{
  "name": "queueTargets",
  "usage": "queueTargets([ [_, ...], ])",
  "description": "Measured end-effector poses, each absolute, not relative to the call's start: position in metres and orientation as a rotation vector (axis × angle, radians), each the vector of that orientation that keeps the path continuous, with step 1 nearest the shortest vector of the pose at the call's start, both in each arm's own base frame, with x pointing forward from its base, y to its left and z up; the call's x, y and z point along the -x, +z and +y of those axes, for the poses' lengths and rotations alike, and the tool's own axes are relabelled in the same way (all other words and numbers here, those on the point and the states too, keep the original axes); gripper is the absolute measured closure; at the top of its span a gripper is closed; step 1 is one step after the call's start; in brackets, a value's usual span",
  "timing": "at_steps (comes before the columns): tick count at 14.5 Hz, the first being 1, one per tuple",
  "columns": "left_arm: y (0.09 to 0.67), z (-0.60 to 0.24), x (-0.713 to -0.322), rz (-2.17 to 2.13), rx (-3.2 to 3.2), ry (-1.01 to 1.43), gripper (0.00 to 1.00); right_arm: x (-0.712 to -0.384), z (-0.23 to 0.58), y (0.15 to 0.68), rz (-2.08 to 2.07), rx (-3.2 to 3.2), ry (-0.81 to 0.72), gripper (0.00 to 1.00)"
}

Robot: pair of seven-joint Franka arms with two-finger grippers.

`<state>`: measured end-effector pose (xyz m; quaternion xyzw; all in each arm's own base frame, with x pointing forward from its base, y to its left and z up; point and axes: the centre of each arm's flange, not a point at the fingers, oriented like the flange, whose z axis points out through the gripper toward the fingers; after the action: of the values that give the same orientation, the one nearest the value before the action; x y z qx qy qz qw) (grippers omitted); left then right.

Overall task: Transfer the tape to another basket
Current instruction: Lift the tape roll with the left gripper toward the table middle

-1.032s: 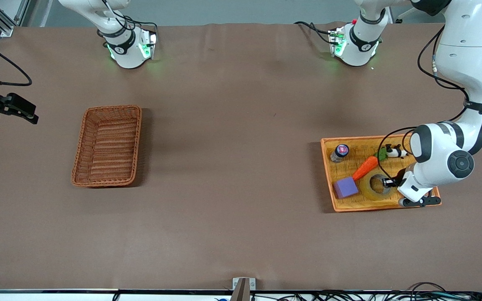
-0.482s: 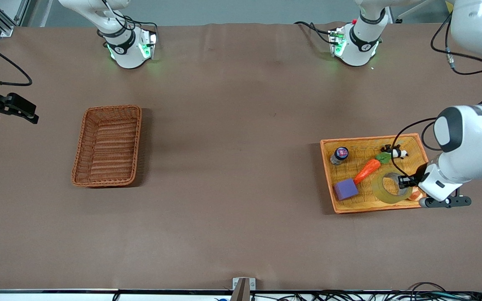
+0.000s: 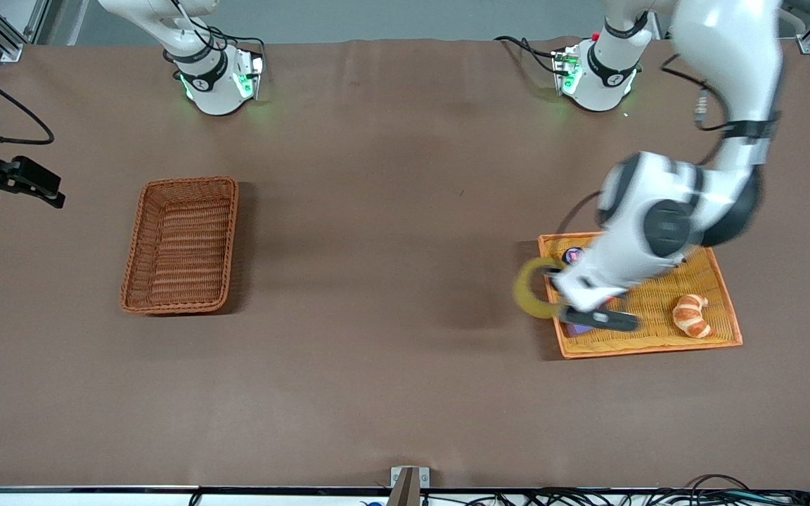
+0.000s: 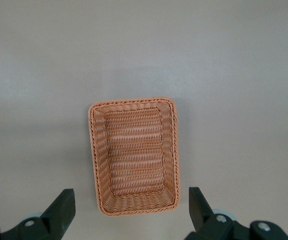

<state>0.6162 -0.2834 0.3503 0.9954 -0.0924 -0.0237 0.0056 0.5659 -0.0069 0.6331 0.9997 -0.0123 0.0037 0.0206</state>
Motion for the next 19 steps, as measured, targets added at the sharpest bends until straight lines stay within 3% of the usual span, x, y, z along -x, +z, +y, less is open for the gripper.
queueTargets([
  [6,0.278,-0.48,-0.534,-0.291,-3.127,-0.145,0.78,-0.566,-0.007,0.633,-0.038,-3.1,0.009,0.0],
  [19,0.235,-0.58,-0.518,-0.464,-2.913,0.038,0.78,-0.566,-0.011,0.632,-0.049,-3.1,0.01,0.0],
])
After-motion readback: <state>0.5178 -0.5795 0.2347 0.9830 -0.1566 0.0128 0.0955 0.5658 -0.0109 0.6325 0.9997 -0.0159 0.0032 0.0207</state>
